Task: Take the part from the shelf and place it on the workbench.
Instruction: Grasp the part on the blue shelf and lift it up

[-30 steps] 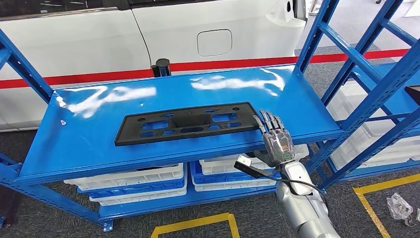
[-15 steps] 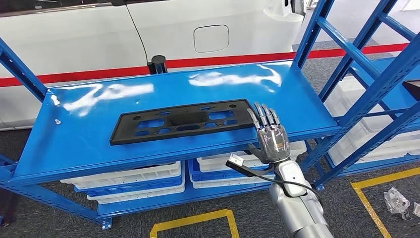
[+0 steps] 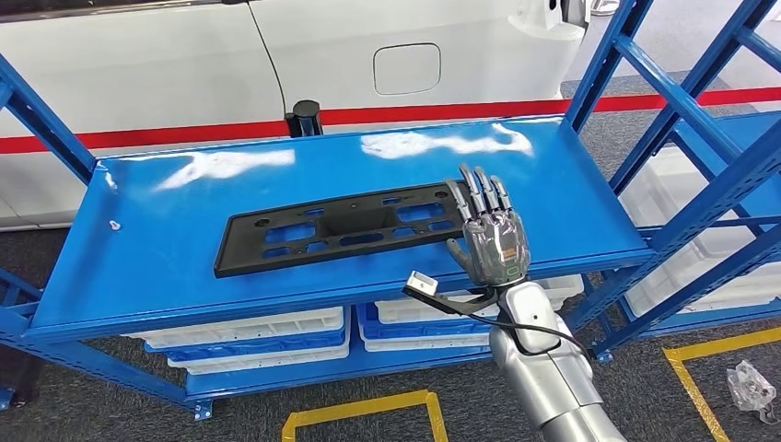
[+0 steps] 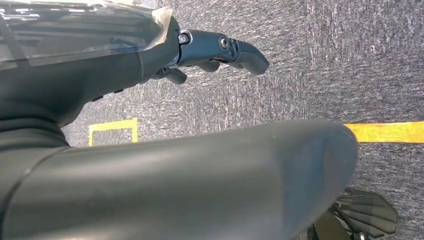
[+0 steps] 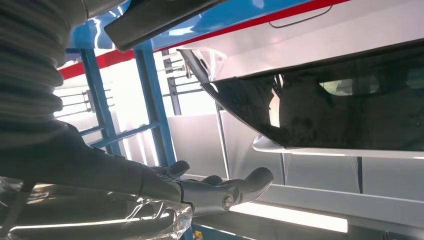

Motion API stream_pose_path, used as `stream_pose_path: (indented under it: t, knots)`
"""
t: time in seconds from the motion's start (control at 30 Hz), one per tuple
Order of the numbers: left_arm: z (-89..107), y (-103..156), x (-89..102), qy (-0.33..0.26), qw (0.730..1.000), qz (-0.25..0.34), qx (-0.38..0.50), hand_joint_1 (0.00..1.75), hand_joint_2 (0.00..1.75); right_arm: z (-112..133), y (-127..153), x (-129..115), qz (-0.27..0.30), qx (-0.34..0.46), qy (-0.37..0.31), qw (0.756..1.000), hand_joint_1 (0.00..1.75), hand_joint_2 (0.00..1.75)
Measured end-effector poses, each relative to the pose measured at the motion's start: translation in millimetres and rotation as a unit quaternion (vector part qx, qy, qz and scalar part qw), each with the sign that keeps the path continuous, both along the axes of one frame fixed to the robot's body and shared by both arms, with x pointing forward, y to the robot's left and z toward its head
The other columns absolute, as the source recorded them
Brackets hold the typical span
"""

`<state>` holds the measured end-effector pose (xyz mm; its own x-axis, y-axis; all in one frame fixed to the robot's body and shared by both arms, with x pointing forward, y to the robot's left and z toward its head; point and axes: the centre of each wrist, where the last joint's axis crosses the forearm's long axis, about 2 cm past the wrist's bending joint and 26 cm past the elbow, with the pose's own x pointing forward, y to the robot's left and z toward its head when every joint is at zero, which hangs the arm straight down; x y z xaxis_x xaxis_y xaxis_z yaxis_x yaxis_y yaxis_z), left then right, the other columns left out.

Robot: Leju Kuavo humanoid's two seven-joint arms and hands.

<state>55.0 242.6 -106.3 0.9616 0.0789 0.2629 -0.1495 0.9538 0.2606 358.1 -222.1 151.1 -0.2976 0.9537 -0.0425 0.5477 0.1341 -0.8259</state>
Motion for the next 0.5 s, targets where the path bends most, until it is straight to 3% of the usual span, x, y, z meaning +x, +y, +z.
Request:
stream_pose_path:
  t: [0.5]
  knots:
    - [0.0, 1, 1.1, -0.002, 1.000, -0.017, -0.001, 0.00, 0.00, -15, 0, 8, 0.009, 0.009, 0.071, 0.997, 0.00, 1.75]
